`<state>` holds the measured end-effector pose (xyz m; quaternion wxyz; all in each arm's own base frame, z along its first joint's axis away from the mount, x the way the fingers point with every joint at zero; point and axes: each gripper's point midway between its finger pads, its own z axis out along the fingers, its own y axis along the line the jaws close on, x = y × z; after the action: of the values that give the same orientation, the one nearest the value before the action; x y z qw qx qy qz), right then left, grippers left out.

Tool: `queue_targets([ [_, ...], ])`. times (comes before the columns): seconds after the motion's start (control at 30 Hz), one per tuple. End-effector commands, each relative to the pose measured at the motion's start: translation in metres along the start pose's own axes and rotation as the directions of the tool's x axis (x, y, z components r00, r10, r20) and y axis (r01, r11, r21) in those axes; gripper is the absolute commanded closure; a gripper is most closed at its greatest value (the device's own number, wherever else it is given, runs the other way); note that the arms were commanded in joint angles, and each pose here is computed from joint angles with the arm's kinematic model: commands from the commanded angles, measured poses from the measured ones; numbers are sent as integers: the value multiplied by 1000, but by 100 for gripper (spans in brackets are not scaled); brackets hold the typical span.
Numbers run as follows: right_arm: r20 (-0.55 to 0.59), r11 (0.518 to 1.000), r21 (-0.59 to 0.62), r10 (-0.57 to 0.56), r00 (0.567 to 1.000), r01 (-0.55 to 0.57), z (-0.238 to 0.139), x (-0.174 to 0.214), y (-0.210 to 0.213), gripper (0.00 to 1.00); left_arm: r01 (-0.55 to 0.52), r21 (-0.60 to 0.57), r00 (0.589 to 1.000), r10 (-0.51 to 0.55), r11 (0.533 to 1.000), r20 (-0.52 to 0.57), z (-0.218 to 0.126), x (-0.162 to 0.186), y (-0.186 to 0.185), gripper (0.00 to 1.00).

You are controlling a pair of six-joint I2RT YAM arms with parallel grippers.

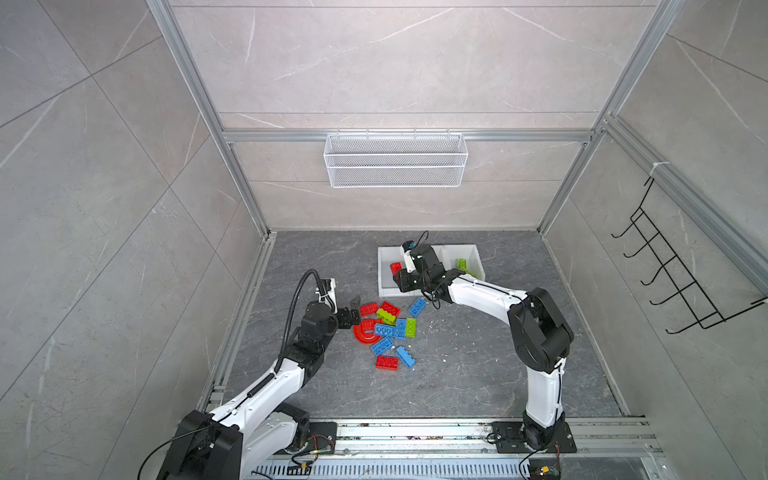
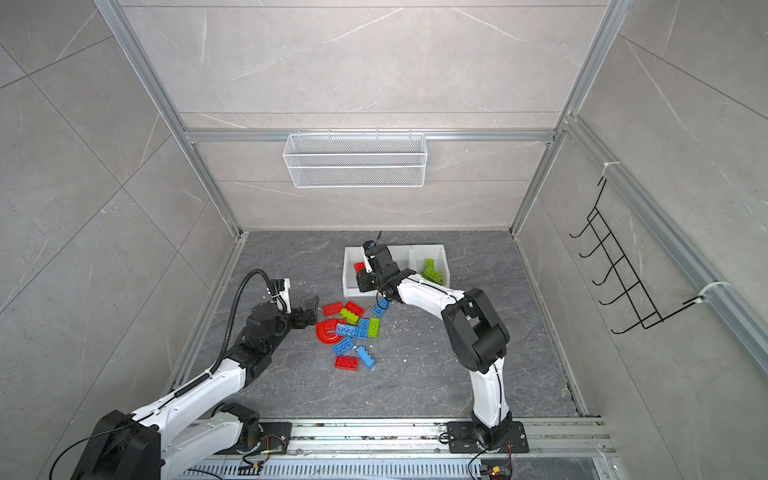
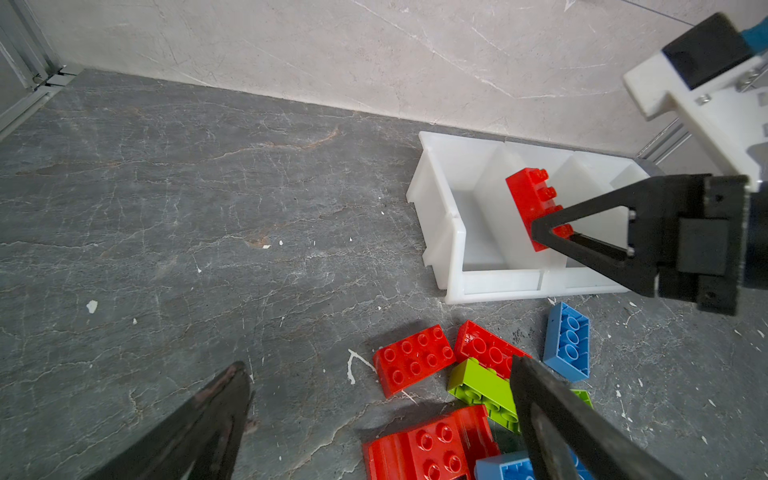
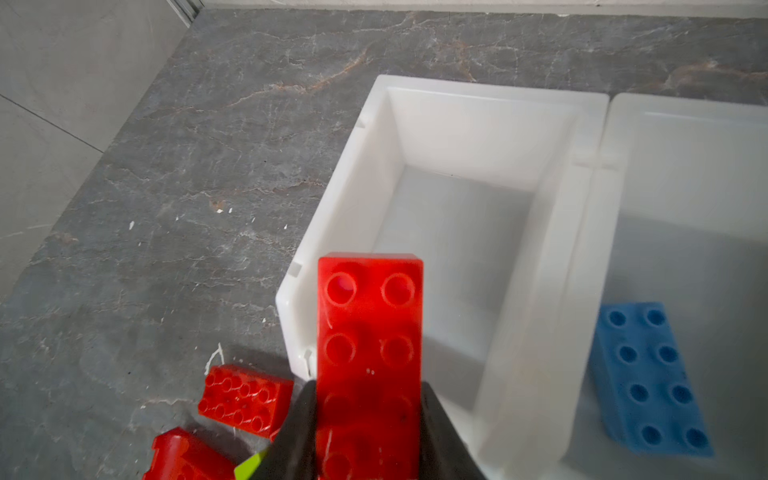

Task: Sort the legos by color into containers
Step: 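Carry the red brick into the bin compartment nearest the left arm and release, then move the right gripper back over the pile to a blue brick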

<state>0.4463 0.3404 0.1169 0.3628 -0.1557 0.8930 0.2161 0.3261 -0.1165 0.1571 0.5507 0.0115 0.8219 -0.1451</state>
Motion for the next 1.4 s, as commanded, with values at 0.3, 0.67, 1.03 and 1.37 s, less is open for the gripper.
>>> queue_targets([
  [0.3,-61,999,49,16,998,-14,30,-8,-2,57,31,-1,996,-31,1000,79,-4,-25,-2,0],
  [0.67,-36,999,-39,-30,999,28,-34,0,13,36,29,-18,997,-27,999,79,-4,-24,2,0],
  [1.03,-150,998,-51,-42,988,35,-75,93,-2,36,20,-5,995,-20,1000,102,-14,-31,0,0],
  [1.37,-179,995,58,-71,981,82,-67,121,-26,43,17,5,995,-17,1000,98,-13,-27,-1,0],
])
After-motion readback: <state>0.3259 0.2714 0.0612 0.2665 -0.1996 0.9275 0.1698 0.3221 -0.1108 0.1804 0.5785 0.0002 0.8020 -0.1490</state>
